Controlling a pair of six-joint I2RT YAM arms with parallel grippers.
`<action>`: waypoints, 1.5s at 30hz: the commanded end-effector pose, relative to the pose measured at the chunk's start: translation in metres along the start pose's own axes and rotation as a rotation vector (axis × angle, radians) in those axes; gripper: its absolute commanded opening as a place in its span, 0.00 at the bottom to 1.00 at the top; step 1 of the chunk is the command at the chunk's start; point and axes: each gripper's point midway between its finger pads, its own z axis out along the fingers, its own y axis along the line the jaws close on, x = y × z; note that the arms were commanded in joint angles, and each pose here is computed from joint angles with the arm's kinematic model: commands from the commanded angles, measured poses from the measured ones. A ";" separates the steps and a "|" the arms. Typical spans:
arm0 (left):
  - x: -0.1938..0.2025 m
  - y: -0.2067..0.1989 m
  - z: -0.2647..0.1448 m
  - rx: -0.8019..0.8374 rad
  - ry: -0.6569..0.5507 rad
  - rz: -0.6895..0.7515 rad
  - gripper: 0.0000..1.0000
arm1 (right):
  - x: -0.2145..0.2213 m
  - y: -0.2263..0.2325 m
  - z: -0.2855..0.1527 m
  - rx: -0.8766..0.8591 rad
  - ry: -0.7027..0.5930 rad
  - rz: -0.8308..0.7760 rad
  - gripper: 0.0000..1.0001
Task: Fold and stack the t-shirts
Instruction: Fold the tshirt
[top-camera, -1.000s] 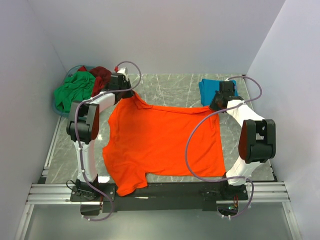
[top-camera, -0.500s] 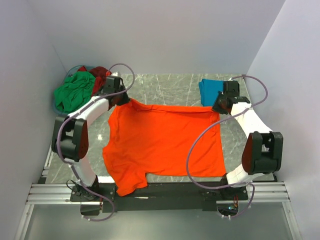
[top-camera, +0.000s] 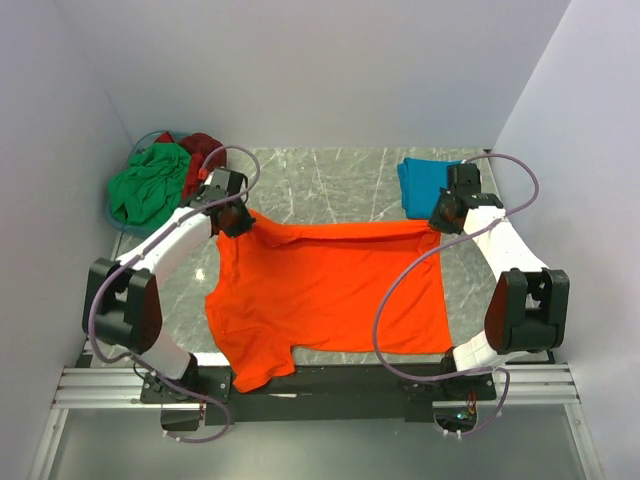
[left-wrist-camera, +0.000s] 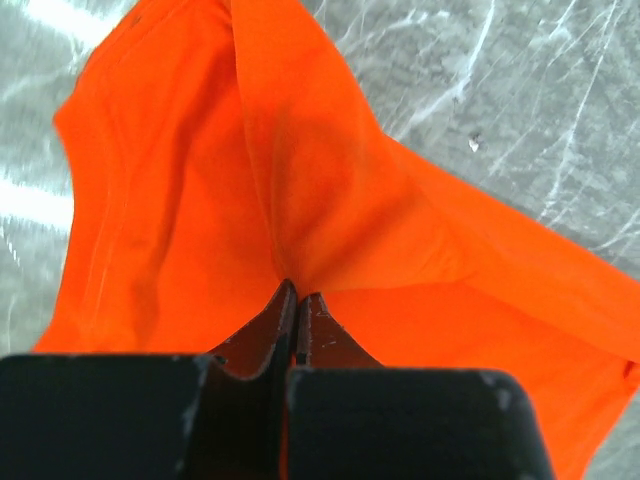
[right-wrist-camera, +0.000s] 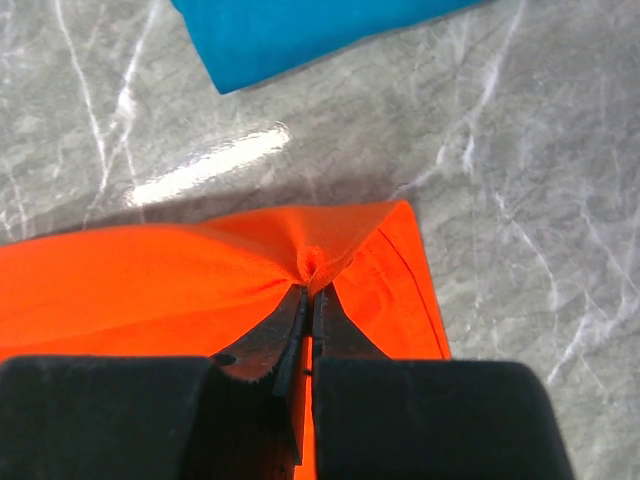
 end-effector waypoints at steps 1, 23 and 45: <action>0.003 0.008 -0.022 -0.035 -0.013 -0.065 0.00 | -0.015 -0.007 -0.013 0.026 -0.052 -0.009 0.00; 0.076 0.029 -0.048 -0.059 0.110 -0.125 0.00 | -0.007 -0.008 -0.016 0.008 -0.051 -0.037 0.02; 0.083 0.029 -0.033 -0.049 0.140 -0.102 0.00 | 0.047 -0.042 -0.022 0.122 0.037 0.026 0.60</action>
